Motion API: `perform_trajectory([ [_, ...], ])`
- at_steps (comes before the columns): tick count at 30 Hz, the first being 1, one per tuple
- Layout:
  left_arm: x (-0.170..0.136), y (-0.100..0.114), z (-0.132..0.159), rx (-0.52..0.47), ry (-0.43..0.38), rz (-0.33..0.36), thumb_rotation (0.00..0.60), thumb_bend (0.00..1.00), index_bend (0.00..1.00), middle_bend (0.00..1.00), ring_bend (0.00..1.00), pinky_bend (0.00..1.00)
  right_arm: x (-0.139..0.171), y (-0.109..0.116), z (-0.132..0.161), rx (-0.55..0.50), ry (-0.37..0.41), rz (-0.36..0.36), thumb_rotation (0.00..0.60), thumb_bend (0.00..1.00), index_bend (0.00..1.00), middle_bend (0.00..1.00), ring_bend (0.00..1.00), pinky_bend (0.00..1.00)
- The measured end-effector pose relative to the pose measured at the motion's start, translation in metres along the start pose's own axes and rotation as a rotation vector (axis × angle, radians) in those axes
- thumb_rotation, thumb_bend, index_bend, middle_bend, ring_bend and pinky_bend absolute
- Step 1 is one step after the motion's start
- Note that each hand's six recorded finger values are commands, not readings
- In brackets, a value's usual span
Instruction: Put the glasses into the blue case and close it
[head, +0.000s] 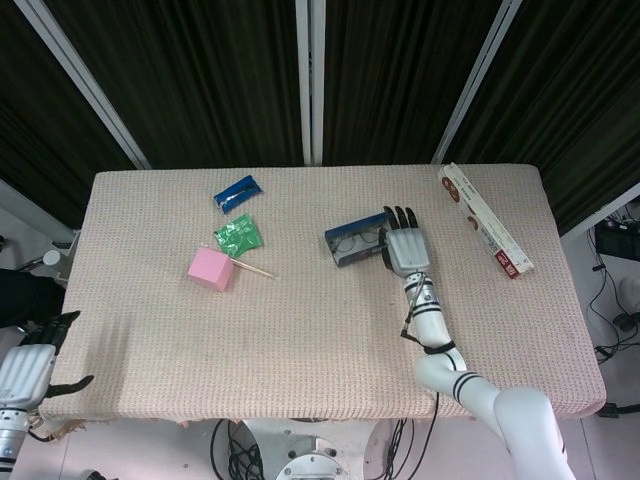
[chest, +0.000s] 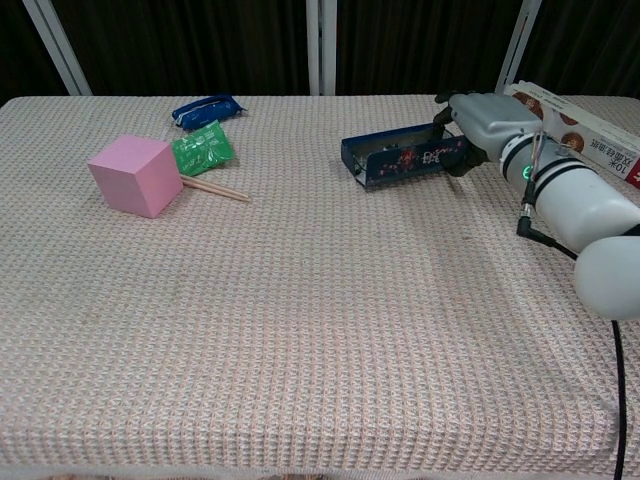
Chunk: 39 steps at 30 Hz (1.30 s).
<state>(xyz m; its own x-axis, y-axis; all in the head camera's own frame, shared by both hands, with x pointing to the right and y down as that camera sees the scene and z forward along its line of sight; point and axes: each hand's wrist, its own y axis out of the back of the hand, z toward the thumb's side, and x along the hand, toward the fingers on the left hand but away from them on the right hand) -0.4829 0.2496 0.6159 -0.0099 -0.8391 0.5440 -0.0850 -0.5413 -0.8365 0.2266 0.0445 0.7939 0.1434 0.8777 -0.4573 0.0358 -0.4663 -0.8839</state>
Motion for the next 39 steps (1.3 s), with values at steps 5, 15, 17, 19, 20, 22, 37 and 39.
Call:
perform_trajectory([
  [5, 0.002, -0.002, 0.005, -0.002, -0.016, -0.004, 0.535, 0.10, 0.07, 0.11, 0.11, 0.26, 0.039, 0.002, -0.030, -0.026, 0.017, 0.001, 0.600, 0.48, 0.99, 0.07, 0.00, 0.00],
  [15, 0.009, -0.006, 0.015, 0.005, -0.044, -0.022, 0.536, 0.10, 0.07, 0.11, 0.11, 0.26, 0.118, 0.029, -0.103, -0.051, -0.053, -0.028, 0.600, 0.48, 1.00, 0.08, 0.00, 0.00],
  [17, 0.011, -0.007, 0.018, 0.005, -0.052, -0.025, 0.538, 0.10, 0.07, 0.11, 0.11, 0.26, 0.115, 0.027, -0.103, -0.052, -0.057, -0.023, 0.600, 0.47, 0.99, 0.08, 0.00, 0.00],
  [19, 0.012, -0.008, 0.020, 0.007, -0.056, -0.029, 0.539, 0.10, 0.07, 0.11, 0.11, 0.26, 0.109, 0.024, -0.103, -0.047, -0.061, -0.019, 0.600, 0.47, 0.99, 0.08, 0.00, 0.00],
  [20, 0.013, -0.008, 0.020, 0.008, -0.056, -0.031, 0.538, 0.10, 0.07, 0.11, 0.11, 0.26, 0.106, 0.022, -0.102, -0.044, -0.062, -0.018, 0.600, 0.47, 0.99, 0.08, 0.00, 0.00],
  [22, 0.013, -0.007, 0.019, 0.012, -0.054, -0.032, 0.537, 0.10, 0.07, 0.11, 0.11, 0.26, 0.099, 0.017, -0.099, -0.040, -0.062, -0.016, 0.600, 0.47, 0.98, 0.08, 0.00, 0.00],
  [37, 0.012, -0.003, 0.012, 0.015, -0.038, -0.029, 0.541, 0.10, 0.07, 0.11, 0.11, 0.26, 0.074, 0.000, -0.077, -0.014, -0.010, -0.035, 0.600, 0.27, 0.05, 0.00, 0.00, 0.00],
  [39, 0.012, -0.002, 0.012, 0.015, -0.038, -0.027, 0.544, 0.10, 0.07, 0.11, 0.11, 0.26, 0.073, -0.001, -0.075, -0.007, 0.004, -0.033, 0.600, 0.21, 0.00, 0.00, 0.00, 0.00],
])
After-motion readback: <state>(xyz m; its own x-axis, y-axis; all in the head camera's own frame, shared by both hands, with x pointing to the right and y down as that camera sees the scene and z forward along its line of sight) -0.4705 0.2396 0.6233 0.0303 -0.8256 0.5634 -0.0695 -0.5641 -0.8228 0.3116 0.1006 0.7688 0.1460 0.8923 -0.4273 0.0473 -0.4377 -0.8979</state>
